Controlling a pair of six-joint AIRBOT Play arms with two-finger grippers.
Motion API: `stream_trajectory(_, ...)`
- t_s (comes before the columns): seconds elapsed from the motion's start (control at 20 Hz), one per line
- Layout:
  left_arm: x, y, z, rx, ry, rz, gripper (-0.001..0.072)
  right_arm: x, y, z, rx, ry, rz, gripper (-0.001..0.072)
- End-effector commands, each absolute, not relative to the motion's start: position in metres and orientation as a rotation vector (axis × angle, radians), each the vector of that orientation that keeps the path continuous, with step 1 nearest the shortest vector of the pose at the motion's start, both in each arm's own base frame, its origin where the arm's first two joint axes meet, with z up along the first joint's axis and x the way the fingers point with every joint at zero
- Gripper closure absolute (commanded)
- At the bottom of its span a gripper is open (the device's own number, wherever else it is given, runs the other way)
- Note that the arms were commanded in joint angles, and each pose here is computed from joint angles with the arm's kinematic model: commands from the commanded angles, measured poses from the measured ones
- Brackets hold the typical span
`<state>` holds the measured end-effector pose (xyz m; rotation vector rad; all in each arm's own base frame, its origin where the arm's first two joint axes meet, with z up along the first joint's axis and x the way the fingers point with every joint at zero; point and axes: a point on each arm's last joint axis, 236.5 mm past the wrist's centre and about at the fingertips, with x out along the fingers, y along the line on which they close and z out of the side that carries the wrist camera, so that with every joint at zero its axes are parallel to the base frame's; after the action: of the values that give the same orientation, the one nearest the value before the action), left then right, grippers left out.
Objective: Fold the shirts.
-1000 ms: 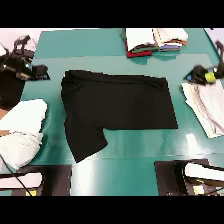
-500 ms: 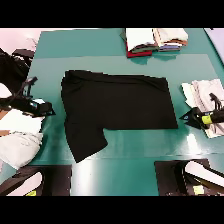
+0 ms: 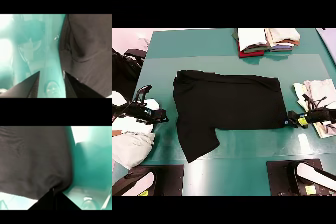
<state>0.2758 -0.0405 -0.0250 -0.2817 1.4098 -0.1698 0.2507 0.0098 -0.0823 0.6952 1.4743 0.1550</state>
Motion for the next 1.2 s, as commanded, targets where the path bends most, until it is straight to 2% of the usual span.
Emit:
stream_trajectory(0.0, 0.270, -0.043, -0.034, -0.297, 1.428, -0.171, 0.0327, 0.266, 0.018, -0.066, 0.633, 1.453, 0.207, 0.0694)
stream_trajectory(0.15, 0.258, -0.054, -0.059, -0.368, 1.441, -0.173, 0.0328, 0.278, 0.014, -0.050, 0.623, 1.429, 0.217, 0.0694)
stream_trajectory(0.35, 0.277, -0.059, -0.071, -0.441, 1.338, -0.142, 0.0329, 0.277, 0.016, -0.046, 0.623, 1.437, 0.230, 0.0694)
stream_trajectory(0.75, 0.284, -0.096, -0.091, -0.440, 1.365, -0.200, 0.0331, 0.270, 0.020, -0.044, 0.630, 1.467, 0.252, 0.0694)
stream_trajectory(0.8, 0.287, -0.095, -0.089, -0.441, 1.353, -0.197, 0.0357, 0.270, 0.020, -0.044, 0.630, 1.467, 0.253, 0.0694)
stream_trajectory(0.9, 0.295, -0.095, -0.083, -0.437, 1.329, -0.201, 0.0679, 0.270, 0.020, -0.044, 0.629, 1.464, 0.253, 0.0694)
stream_trajectory(1.0, 0.307, -0.095, -0.065, -0.418, 1.296, -0.219, 0.0683, 0.274, 0.018, -0.036, 0.609, 1.423, 0.242, 0.0694)
stream_trajectory(1.15, 0.339, -0.081, -0.002, -0.323, 1.146, -0.210, 0.0683, 0.288, 0.012, -0.001, 0.544, 1.313, 0.241, 0.0694)
